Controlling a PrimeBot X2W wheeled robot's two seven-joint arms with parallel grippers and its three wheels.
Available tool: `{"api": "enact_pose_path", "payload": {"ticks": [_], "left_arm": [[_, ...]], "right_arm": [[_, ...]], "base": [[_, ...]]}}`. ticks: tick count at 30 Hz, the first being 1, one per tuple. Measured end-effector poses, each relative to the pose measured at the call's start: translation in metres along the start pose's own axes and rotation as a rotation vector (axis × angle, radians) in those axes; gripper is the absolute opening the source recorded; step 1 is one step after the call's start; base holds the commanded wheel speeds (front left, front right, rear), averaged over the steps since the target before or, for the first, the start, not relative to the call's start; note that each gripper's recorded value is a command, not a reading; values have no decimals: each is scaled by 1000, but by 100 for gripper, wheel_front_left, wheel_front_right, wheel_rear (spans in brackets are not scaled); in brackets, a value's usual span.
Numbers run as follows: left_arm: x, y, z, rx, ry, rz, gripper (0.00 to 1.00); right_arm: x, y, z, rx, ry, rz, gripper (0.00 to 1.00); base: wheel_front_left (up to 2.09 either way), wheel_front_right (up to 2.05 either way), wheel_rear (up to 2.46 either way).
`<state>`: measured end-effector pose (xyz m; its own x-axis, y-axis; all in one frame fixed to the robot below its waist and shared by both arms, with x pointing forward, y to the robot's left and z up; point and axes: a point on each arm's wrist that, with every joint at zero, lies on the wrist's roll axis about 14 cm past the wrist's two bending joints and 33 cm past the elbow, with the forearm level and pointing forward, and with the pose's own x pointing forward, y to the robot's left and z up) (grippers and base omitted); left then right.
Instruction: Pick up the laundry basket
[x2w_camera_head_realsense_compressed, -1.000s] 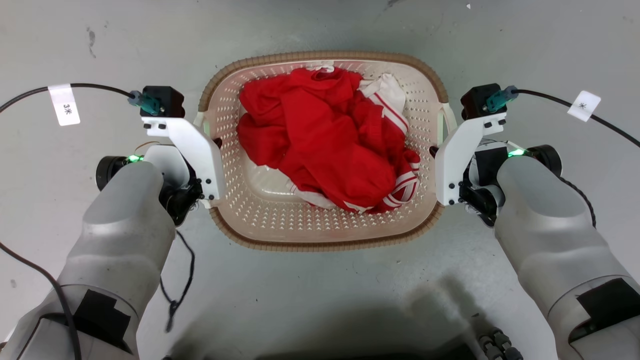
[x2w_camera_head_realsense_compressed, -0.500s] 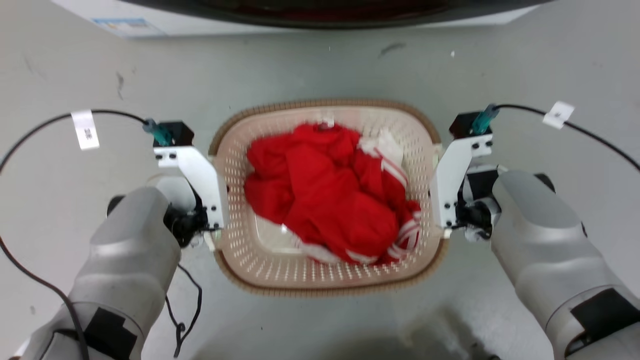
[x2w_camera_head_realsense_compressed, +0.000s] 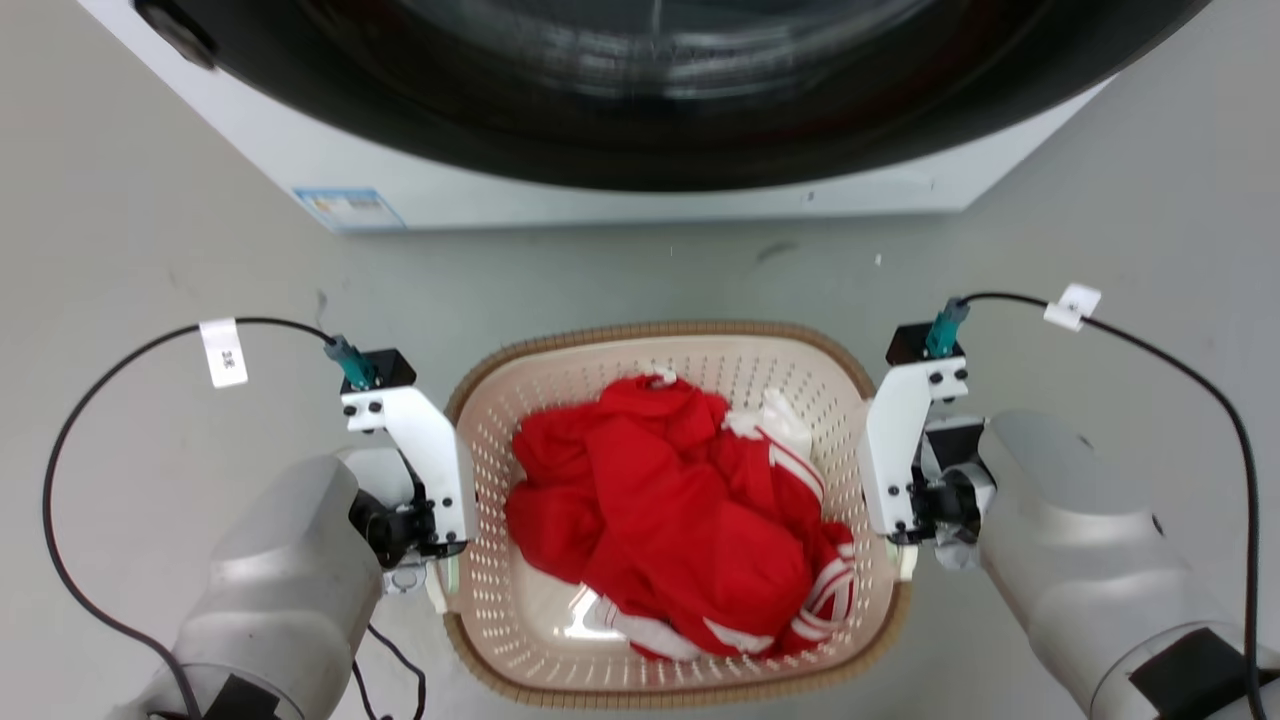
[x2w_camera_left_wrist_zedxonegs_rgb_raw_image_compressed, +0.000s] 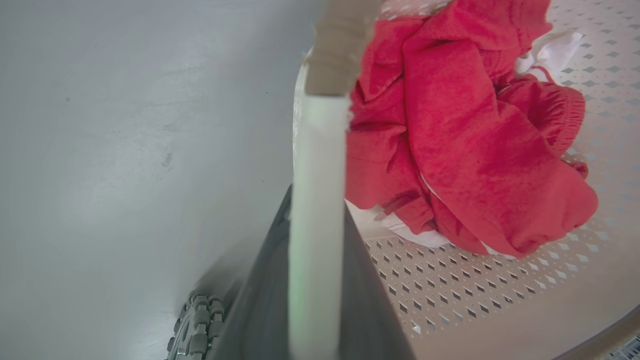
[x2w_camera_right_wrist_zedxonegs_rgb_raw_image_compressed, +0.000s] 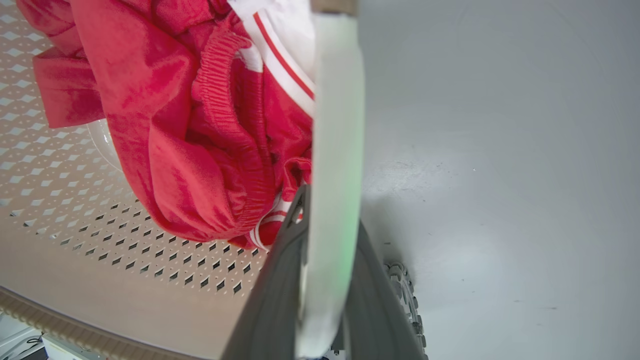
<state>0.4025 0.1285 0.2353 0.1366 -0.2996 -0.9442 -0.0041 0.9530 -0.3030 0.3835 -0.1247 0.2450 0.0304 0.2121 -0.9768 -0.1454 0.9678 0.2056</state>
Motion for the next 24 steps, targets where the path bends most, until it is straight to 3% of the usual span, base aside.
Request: {"api": "enact_pose_path", "payload": {"ticks": [24], "left_arm": [[-85, -27, -42, 16, -14, -23, 0]], "right_arm": [[-80, 26, -59, 19, 20, 29, 0]], "base": [[0, 0, 0]]}}
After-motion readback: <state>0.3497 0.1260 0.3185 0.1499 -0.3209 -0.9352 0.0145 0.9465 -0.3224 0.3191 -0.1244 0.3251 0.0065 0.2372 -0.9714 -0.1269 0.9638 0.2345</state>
